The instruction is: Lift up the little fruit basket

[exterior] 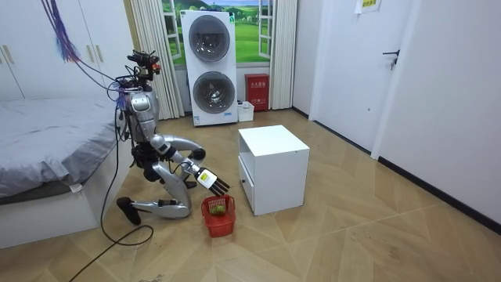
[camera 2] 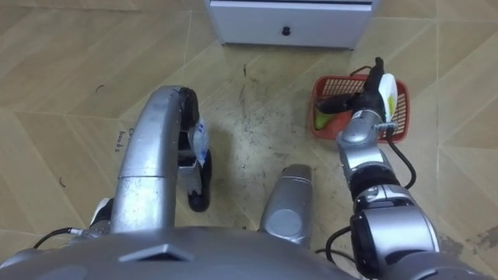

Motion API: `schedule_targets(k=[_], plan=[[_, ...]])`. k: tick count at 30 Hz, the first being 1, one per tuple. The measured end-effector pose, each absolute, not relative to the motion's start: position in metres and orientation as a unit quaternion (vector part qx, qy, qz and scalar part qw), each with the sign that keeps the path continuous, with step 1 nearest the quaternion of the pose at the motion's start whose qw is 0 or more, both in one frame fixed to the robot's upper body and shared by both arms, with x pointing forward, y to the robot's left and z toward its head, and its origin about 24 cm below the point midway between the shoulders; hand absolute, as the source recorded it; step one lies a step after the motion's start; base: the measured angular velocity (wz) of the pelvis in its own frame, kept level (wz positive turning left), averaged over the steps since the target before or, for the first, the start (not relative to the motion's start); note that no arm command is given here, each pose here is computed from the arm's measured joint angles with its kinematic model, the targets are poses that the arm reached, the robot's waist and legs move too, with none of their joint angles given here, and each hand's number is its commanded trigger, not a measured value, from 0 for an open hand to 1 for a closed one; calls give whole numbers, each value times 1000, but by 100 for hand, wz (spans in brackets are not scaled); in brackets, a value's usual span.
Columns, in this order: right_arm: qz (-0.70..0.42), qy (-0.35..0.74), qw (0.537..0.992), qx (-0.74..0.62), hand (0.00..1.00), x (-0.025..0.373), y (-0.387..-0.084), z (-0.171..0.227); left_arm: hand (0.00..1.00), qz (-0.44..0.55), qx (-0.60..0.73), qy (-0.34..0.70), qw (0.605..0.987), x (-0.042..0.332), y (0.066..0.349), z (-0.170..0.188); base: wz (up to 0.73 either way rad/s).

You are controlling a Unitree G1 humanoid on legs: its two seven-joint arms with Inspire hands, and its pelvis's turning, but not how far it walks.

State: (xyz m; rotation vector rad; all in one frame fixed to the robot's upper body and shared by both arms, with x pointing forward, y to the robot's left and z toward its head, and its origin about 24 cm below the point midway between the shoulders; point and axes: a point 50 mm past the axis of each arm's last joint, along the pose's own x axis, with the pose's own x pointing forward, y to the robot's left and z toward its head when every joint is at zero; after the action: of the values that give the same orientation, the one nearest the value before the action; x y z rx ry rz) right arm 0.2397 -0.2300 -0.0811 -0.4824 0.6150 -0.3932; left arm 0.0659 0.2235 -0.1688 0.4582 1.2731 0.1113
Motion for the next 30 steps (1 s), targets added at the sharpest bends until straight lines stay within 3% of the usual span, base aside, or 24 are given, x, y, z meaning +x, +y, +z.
schedule_targets(k=[24, 30], plan=[[-205, 334, 897, -205, 0, 235, -254, -86, 0, 45, 210, 593, 776, 66, 221, -170, 0], [-224, 393, 875, -174, 0, 216, -269, -98, 0, 46, 207, 592, 777, 66, 220, -170, 0]])
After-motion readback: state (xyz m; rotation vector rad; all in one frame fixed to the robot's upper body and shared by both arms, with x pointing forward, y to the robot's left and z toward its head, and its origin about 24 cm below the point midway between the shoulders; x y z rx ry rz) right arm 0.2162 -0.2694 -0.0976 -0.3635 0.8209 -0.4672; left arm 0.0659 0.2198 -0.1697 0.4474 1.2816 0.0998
